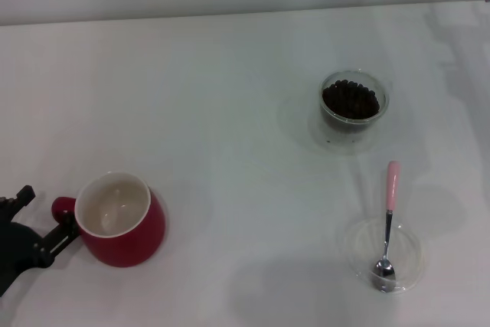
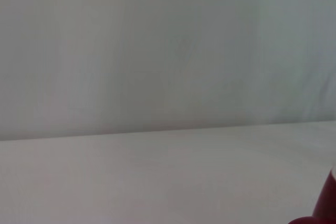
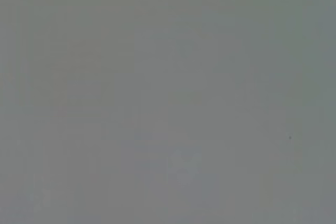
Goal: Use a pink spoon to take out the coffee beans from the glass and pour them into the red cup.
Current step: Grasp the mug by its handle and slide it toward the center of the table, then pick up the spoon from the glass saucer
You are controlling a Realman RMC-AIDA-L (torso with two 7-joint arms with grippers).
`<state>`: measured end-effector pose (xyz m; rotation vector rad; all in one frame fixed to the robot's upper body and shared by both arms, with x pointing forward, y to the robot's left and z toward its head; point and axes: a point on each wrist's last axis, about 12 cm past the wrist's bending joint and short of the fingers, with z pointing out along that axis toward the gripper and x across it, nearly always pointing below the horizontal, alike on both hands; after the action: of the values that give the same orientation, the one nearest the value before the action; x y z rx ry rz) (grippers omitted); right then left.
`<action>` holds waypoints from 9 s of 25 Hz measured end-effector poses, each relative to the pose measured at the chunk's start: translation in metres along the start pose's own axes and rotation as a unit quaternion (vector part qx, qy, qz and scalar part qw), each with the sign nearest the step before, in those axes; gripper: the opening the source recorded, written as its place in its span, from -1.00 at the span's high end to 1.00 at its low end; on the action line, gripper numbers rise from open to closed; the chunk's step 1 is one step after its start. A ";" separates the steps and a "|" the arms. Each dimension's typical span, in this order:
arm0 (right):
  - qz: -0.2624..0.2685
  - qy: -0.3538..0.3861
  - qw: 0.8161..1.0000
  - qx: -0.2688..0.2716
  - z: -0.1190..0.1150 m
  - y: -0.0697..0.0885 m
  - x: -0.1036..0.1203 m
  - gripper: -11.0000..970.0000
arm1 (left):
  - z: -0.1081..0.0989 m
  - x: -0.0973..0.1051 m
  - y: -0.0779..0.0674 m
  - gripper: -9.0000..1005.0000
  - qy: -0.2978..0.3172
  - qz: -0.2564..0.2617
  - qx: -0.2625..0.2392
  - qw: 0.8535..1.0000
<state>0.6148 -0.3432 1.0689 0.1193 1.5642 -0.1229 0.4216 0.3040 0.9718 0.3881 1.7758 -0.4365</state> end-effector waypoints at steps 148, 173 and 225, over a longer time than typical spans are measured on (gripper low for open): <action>0.208 -0.018 0.977 -0.053 -0.024 -0.053 -0.007 -0.79 | -0.036 -0.007 -0.033 -0.52 -0.174 -0.056 -0.168 0.969; 0.405 0.185 0.869 -0.217 -0.057 -0.105 -0.021 -0.79 | 0.016 -0.058 0.067 -0.51 -0.256 -0.145 -0.339 0.893; 0.282 0.459 0.765 -0.353 -0.098 -0.058 0.017 -0.77 | 0.064 -0.077 0.072 -0.52 -0.196 -0.107 -0.282 0.933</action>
<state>0.5091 -0.3854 1.0515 0.0435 2.3588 1.1688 0.5287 0.3332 1.0263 -0.2867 1.4692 -0.1233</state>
